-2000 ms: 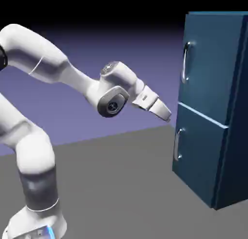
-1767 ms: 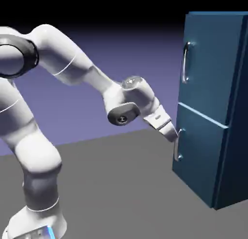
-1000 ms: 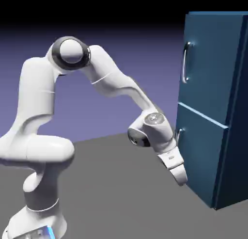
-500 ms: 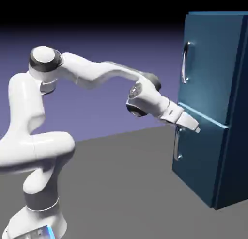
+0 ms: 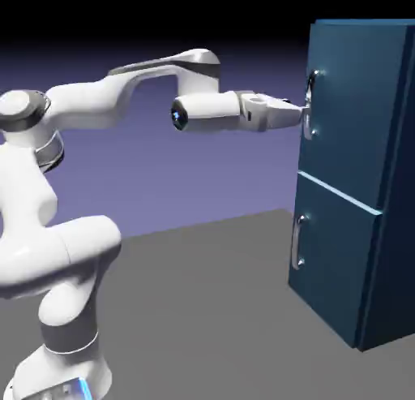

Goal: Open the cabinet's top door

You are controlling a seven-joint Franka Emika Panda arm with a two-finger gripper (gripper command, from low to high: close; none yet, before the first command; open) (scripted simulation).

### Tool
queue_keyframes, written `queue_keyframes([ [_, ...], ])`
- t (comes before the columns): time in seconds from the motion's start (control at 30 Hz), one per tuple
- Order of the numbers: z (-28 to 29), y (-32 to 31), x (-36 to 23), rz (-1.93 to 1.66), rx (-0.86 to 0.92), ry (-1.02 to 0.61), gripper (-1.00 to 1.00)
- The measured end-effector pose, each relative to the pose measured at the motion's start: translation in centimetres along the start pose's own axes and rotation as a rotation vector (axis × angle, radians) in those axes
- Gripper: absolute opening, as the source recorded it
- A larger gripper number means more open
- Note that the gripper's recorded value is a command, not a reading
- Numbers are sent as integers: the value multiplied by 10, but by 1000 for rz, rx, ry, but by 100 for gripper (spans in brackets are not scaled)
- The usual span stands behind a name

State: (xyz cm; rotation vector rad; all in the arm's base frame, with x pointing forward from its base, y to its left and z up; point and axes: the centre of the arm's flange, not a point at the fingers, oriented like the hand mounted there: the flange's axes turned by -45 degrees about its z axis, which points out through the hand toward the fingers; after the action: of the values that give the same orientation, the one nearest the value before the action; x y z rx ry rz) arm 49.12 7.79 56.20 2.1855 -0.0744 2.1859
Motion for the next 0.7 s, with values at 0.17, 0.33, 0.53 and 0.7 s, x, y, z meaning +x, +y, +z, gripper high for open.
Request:
queue_keyframes([
  [0.17, -5, 9, 0, 1, 61, 0, -100],
  [0.33, -35, 35, 0, 1, 211, 0, -100],
  [0.53, -65, 71, 0, 1, 386, 0, -100],
  [0.7, -84, 103, 0, 1, 525, 0, -100],
])
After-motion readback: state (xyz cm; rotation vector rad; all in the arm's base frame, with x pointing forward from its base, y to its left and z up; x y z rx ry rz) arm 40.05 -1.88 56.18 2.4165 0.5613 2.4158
